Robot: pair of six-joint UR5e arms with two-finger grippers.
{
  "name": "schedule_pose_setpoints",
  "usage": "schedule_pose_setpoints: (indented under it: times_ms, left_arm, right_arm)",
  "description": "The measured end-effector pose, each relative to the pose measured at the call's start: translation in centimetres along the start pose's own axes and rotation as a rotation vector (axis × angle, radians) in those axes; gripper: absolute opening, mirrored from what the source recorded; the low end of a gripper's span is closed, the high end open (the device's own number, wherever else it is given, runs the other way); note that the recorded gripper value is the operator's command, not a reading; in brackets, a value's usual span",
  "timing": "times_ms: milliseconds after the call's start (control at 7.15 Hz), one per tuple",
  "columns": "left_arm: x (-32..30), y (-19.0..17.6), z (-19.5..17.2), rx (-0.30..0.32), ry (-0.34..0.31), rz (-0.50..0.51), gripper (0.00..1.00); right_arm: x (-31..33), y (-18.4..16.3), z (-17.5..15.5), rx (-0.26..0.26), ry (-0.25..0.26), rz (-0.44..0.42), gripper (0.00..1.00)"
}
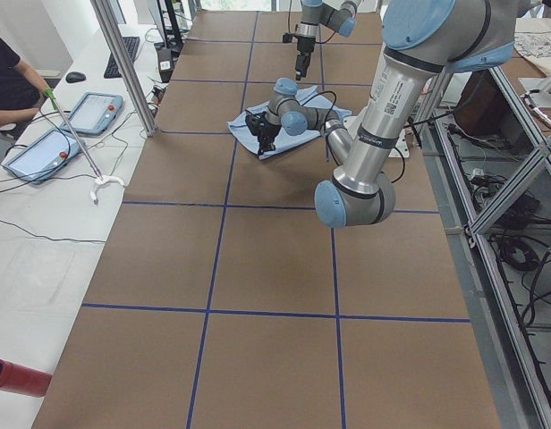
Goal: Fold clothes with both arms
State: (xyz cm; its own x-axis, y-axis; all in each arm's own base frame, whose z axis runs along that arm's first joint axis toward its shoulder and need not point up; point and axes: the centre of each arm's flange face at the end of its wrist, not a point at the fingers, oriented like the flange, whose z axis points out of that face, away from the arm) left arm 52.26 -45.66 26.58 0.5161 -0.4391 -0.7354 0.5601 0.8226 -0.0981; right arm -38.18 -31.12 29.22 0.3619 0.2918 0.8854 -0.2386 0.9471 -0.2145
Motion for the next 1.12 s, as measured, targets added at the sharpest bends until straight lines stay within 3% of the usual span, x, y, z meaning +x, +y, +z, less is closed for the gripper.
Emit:
schedule_pose_setpoints:
  times_ms: [559,1119]
  left_arm:
    - [6.1,-11.1,3.7,0.135,0.079,0.11,0.0]
    - [10.7,-14.8,8.1,0.235,0.187,0.267,0.0]
  right_arm:
    - [0.5,-0.7,1.0,0.034,0.017,0.003,1.0]
    - [0.8,-1.2,1.9,0.056,0.029,0.003,1.0]
